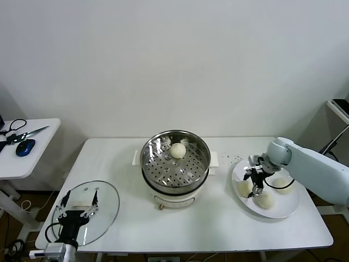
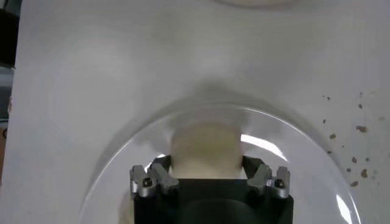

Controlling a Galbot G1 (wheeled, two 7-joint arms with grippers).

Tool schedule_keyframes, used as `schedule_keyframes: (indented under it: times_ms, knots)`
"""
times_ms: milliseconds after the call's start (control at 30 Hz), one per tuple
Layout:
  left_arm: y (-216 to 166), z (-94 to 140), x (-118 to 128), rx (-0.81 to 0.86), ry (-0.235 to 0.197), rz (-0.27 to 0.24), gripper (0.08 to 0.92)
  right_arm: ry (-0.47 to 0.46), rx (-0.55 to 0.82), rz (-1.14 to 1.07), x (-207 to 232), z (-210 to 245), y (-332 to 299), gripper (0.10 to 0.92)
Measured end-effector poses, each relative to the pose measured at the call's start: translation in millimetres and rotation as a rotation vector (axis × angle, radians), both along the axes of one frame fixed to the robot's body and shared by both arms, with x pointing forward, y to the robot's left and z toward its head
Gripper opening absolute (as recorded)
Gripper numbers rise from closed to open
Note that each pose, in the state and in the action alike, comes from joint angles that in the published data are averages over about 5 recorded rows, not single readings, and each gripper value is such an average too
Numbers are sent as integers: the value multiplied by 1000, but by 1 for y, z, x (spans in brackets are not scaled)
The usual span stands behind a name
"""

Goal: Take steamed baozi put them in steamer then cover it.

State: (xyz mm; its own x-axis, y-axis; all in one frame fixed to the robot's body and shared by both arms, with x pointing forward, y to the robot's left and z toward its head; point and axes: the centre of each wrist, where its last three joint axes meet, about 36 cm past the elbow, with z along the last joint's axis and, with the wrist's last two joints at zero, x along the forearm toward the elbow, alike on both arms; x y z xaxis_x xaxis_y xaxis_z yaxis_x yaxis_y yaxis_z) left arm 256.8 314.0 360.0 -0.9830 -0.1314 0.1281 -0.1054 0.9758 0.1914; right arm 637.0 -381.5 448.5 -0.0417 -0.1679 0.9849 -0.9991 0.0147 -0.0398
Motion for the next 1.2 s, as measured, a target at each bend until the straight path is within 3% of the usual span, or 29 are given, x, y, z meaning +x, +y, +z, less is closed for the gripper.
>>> schedule_keyframes:
  times_ms: [300, 600, 900, 1200]
  knots:
    - [-2, 0, 2, 0, 1, -7, 823, -25, 16, 4, 7, 25, -3, 696]
    - [-5, -3, 1, -7, 8, -18, 823, -103, 57, 37, 40, 121, 20, 696]
    - [-14, 0, 8, -21, -10, -34, 823, -171, 142, 90, 64, 232, 90, 700]
    - [-16, 4, 13, -20, -30, -47, 823, -178, 175, 174, 71, 268, 194, 703]
